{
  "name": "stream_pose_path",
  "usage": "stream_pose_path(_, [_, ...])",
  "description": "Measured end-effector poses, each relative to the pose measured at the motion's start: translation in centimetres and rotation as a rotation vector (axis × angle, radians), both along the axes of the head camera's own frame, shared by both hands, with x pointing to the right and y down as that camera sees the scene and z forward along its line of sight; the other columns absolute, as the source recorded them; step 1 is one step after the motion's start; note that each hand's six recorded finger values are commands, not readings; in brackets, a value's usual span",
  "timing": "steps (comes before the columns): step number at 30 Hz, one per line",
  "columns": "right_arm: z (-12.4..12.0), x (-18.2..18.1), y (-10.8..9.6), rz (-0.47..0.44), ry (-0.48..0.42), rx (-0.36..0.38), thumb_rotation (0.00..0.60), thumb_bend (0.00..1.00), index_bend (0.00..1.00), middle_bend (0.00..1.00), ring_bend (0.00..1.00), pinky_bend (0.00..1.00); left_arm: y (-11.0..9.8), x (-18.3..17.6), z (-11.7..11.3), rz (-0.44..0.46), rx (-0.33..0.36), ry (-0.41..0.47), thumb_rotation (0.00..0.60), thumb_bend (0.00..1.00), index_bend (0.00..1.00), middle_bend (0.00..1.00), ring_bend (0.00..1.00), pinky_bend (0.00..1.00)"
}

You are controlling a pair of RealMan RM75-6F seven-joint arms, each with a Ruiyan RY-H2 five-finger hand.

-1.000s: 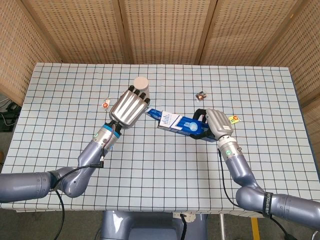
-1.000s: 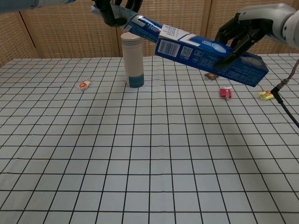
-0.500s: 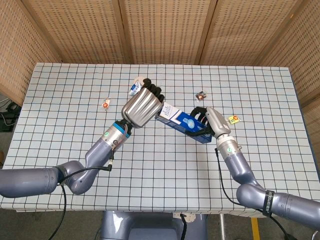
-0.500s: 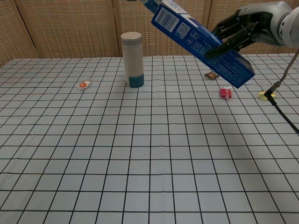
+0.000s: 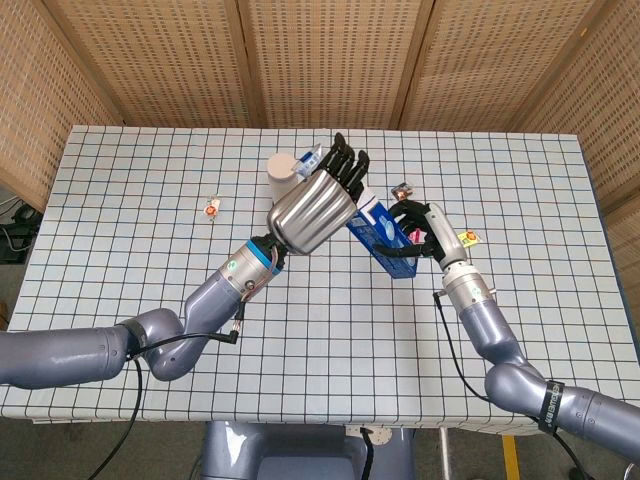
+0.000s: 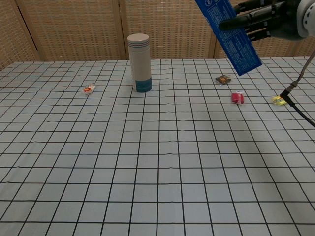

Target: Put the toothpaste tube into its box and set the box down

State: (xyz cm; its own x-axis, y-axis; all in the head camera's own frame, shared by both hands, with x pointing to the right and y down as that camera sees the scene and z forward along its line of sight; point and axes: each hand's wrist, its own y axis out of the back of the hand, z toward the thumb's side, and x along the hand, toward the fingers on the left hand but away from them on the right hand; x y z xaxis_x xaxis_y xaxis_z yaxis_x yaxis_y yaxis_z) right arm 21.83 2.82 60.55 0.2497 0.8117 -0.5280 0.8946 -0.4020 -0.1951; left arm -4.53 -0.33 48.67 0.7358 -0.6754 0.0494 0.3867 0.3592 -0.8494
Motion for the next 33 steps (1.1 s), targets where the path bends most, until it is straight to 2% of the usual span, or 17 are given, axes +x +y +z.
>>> stream_pose_path(4, [0.0, 0.5, -0.1, 0.032, -0.064, 0.017, 0.600, 0.23, 0.76, 0.56, 0.60, 0.65, -0.1, 0.2, -1.6, -0.003, 0.011, 0.047, 0.600, 0.29, 0.24, 0.10, 0.13, 0.11])
stream_pose_path(11, [0.0, 1.8, -0.3, 0.081, -0.138, 0.048, 0.600, 0.23, 0.77, 0.57, 0.61, 0.65, -0.4, -0.8, -3.7, -0.038, 0.009, 0.126, 0.600, 0.29, 0.24, 0.10, 0.13, 0.11])
stream_pose_path(16, [-0.1, 2.9, -0.4, 0.098, -0.145, 0.077, 0.600, 0.23, 0.77, 0.57, 0.61, 0.65, -0.2, -2.2, -3.8, -0.074, -0.022, 0.164, 0.600, 0.29, 0.24, 0.10, 0.13, 0.11])
stream_pose_path(20, [0.0, 3.9, -0.3, 0.105, -0.136, 0.081, 0.600, 0.23, 0.77, 0.57, 0.61, 0.65, 0.1, -4.1, -2.7, -0.119, -0.069, 0.181, 0.600, 0.29, 0.24, 0.10, 0.13, 0.11])
stream_pose_path(23, [0.6, 5.3, -0.2, 0.105, -0.088, 0.085, 0.600, 0.23, 0.77, 0.57, 0.61, 0.65, 0.9, -6.3, -1.2, -0.162, -0.119, 0.181, 0.600, 0.29, 0.24, 0.10, 0.13, 0.11])
stream_pose_path(33, [2.9, 11.2, 1.7, 0.028, 0.214, 0.094, 0.600, 0.23, 0.77, 0.57, 0.61, 0.65, 5.1, -13.4, 2.3, -0.270, -0.287, 0.224, 0.600, 0.27, 0.24, 0.10, 0.13, 0.11])
